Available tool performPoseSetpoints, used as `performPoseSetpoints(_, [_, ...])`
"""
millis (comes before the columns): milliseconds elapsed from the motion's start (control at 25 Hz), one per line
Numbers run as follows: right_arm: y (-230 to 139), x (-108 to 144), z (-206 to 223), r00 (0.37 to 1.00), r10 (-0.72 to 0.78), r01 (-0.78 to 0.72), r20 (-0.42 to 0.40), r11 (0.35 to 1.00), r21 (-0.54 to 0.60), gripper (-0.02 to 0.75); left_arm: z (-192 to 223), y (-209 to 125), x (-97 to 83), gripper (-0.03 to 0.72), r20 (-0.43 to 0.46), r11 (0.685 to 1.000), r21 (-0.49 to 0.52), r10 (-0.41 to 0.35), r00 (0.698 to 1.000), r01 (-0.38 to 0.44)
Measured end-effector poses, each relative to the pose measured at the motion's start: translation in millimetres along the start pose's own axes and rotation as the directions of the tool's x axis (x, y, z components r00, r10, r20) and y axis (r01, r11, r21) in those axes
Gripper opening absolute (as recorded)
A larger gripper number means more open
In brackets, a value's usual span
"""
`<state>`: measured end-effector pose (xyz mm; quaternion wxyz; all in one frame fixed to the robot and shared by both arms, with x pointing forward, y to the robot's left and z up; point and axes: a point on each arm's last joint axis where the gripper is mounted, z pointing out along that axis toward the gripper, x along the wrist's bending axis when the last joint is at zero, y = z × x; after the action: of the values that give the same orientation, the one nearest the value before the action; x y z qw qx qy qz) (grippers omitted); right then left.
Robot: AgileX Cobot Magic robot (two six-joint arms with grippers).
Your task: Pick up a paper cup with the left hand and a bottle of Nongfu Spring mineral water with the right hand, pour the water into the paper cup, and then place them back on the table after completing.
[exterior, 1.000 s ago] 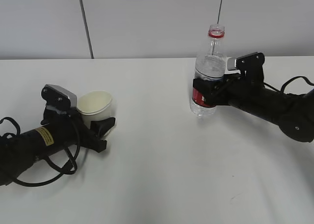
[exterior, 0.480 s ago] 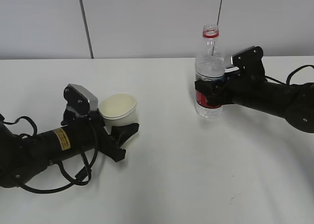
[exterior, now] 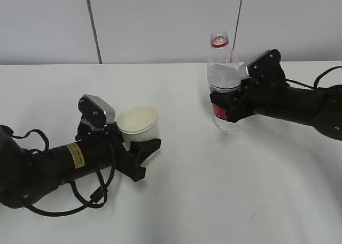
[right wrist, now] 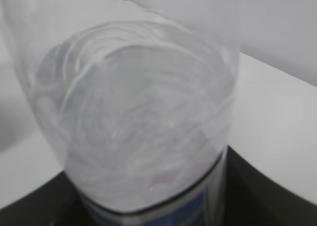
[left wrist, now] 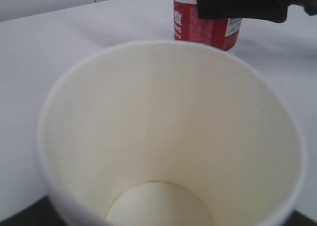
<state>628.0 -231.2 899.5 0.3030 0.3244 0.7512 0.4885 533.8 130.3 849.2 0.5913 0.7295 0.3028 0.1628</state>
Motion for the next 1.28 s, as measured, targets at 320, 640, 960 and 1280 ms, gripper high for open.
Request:
performPoseSetpoints(320, [13, -4, -2, 0.996, -0.092, 0.092, -0.007, 0.996, 0.015, 0.426, 12, 6, -14.2, 0.395, 0.052, 1.000, -0.020, 0.021, 0.998, -0.020])
performPoseSetpoints(640, [26, -4, 1, 0.970, -0.234, 0.234, -0.071, 0.972, -0.006, 0.425, 22, 17, -15.4, 0.395, 0.075, 0.998, -0.060, 0.018, 0.997, -0.014])
performPoseSetpoints(960, [35, -12, 5, 0.917, -0.393, 0.394, -0.070, 0.919, 0.003, 0.424, 34, 27, -26.1, 0.394, 0.121, 0.995, -0.095, 0.048, 0.991, -0.037])
performPoseSetpoints(1280, [44, -17, 7, 0.848, -0.528, 0.528, -0.053, 0.849, -0.018, 0.424, 40, 33, -29.1, 0.393, 0.134, 0.992, -0.115, 0.064, 0.989, -0.049])
